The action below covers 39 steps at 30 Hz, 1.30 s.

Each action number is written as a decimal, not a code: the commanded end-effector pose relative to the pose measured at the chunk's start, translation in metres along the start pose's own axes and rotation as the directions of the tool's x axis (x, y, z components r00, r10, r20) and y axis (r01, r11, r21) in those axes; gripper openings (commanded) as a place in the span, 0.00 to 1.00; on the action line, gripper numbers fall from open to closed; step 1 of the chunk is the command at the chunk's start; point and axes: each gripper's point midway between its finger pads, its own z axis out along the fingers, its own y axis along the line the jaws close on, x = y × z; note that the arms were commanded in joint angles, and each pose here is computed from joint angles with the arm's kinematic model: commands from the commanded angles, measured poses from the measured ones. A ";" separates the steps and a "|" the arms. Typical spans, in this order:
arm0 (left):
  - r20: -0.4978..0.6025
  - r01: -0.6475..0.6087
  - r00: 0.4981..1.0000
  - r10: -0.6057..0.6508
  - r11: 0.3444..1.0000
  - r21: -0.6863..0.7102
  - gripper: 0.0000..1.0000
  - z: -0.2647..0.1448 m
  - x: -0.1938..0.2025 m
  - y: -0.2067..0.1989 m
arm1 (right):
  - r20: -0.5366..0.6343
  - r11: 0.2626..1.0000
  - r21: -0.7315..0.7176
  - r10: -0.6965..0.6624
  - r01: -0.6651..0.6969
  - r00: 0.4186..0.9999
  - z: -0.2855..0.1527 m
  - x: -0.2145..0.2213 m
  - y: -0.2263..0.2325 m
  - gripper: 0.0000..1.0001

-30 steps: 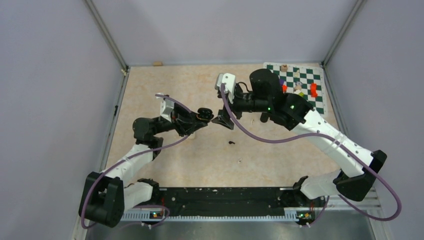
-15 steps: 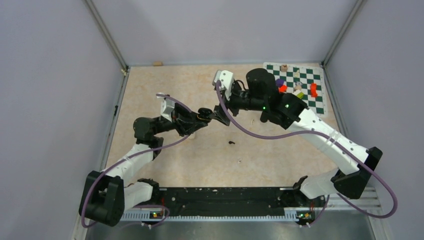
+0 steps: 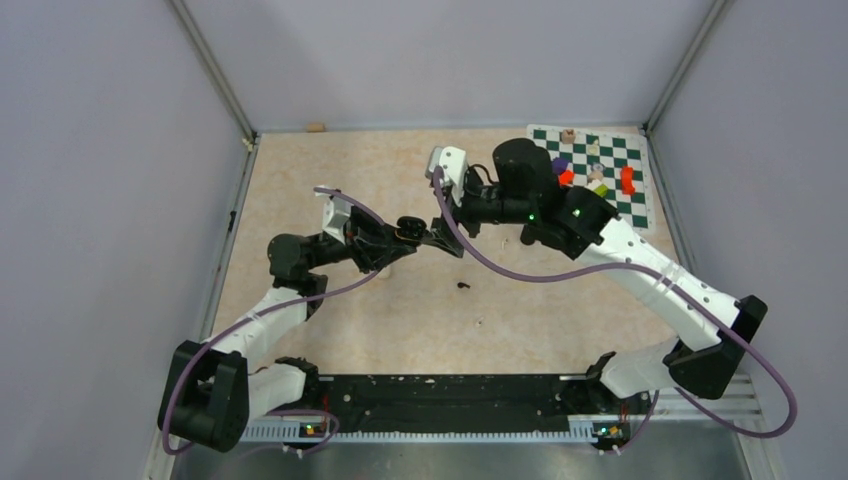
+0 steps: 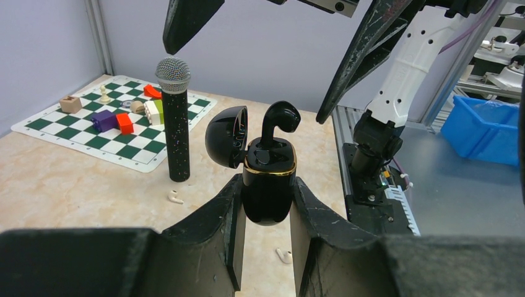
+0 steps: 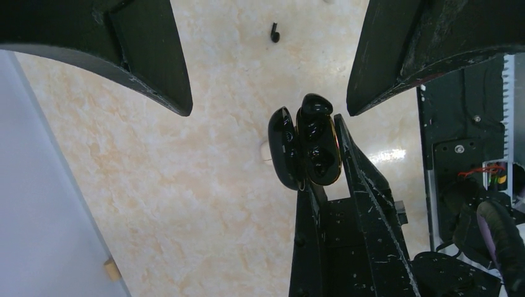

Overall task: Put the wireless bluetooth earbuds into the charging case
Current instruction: Adjust the right earbud in the right side groove of the charging case.

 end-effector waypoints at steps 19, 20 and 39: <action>0.009 -0.041 0.999 0.041 0.999 0.014 0.00 0.002 -0.004 -0.002 | 0.029 0.993 0.106 -0.055 0.051 0.998 -0.006 -0.004 -0.018 0.93; 0.007 -0.039 0.999 0.039 0.999 0.016 0.00 0.003 -0.004 -0.002 | 0.031 0.993 0.105 -0.051 0.047 0.998 -0.005 -0.005 -0.019 0.93; -0.009 -0.041 0.999 0.041 0.999 0.032 0.00 0.005 0.001 -0.004 | 0.054 0.997 0.079 0.003 -0.008 0.999 0.006 -0.022 -0.017 0.92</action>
